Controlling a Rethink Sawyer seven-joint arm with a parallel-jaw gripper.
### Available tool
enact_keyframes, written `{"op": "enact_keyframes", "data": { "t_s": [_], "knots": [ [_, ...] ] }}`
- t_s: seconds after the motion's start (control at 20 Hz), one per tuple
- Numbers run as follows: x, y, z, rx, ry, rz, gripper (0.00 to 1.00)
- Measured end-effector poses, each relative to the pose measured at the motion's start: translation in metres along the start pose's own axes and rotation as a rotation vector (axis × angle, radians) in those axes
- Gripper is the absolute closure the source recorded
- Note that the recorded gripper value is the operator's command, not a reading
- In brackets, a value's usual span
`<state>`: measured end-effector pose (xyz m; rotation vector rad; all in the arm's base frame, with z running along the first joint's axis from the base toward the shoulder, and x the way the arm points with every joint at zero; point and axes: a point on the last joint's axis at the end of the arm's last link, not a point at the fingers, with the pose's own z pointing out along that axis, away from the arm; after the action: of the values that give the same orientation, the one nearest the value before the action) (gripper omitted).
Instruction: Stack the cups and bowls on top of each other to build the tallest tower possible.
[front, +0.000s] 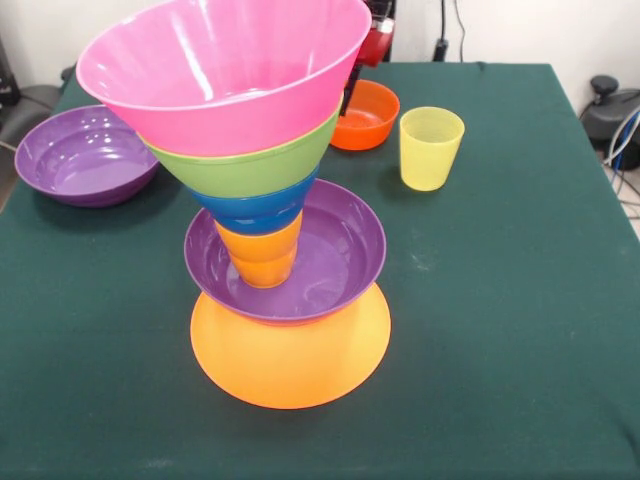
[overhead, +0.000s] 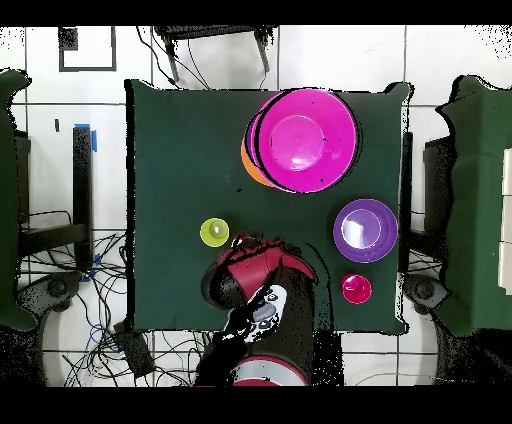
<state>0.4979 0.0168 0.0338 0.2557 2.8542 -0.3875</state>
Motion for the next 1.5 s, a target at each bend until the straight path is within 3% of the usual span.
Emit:
{"op": "enact_keyframes", "data": {
  "t_s": [0.45,0.8,1.1,1.5],
  "knots": [
    [0.026,-0.03,0.024,0.025,0.054,-0.072,0.0],
    [0.057,-0.062,0.053,0.03,0.129,-0.108,0.0],
    [0.063,-0.082,0.066,0.007,0.149,-0.102,0.0],
    [0.065,-0.093,0.075,-0.017,0.151,-0.106,0.0]
  ]
}}
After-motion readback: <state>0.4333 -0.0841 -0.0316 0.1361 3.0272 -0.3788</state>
